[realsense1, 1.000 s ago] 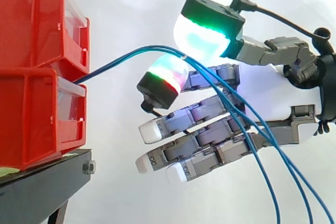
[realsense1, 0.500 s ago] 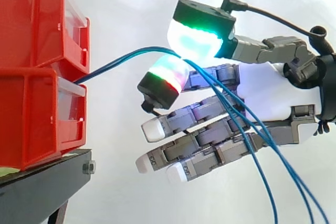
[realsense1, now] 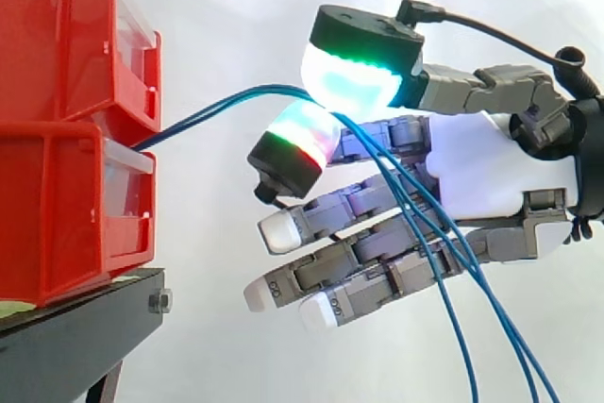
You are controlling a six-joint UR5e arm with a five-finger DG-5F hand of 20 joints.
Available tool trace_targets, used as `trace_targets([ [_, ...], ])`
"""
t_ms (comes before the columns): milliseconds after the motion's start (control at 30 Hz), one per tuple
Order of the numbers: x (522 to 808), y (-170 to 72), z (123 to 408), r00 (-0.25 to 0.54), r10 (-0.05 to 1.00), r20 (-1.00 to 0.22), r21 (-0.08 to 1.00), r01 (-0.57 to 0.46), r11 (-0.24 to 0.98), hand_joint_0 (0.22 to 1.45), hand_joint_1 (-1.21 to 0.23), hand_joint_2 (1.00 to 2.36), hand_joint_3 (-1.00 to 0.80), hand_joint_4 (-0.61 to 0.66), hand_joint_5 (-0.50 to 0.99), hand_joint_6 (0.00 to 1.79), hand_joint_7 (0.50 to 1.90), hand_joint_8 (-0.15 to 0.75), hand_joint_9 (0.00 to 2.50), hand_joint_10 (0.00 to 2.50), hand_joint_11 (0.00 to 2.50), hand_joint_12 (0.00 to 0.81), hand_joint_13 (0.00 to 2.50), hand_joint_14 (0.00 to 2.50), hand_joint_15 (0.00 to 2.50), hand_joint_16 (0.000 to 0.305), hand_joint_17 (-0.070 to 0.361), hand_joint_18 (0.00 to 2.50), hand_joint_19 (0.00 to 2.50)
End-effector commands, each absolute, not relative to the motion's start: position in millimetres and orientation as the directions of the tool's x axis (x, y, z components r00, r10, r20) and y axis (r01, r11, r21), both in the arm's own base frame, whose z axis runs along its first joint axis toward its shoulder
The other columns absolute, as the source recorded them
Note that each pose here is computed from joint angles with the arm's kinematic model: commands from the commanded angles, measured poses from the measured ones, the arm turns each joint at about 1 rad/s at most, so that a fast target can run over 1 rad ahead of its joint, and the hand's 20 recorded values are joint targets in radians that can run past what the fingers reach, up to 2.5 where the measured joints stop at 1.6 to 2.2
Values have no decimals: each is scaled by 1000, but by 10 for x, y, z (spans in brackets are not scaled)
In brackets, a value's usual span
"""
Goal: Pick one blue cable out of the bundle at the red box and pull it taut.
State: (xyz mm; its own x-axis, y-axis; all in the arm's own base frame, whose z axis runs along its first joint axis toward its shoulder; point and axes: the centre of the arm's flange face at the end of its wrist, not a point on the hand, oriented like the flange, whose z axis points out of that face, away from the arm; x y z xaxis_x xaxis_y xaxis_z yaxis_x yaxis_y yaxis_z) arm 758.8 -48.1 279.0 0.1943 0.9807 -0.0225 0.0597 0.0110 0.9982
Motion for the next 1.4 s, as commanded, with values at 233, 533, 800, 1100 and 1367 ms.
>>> trace_targets([
  [233,7589,-481,2792,194,981,-22,998,59,11,653,-935,1025,-176,-94,-178,813,1227,306,863,19,1248,435,340,3,61,62,140,436,223],
  [533,7589,-481,2792,194,981,-22,998,59,11,655,-936,1023,-192,-99,-178,812,1209,290,974,12,1612,440,401,4,110,62,140,450,225],
  [800,7589,-481,2792,194,981,-22,998,59,11,699,-993,1023,-217,-101,-180,814,1239,299,921,12,1624,442,410,3,110,63,141,481,200],
  [1100,7591,-480,2781,194,981,-23,998,61,11,764,-1032,1016,-318,-123,-192,815,1238,294,771,14,1483,431,378,2,68,62,140,494,148],
  [1367,7589,-481,2792,194,981,-22,998,59,11,798,-1049,1007,-411,-219,-225,801,1207,254,672,13,1509,416,358,2,73,62,139,486,112],
])
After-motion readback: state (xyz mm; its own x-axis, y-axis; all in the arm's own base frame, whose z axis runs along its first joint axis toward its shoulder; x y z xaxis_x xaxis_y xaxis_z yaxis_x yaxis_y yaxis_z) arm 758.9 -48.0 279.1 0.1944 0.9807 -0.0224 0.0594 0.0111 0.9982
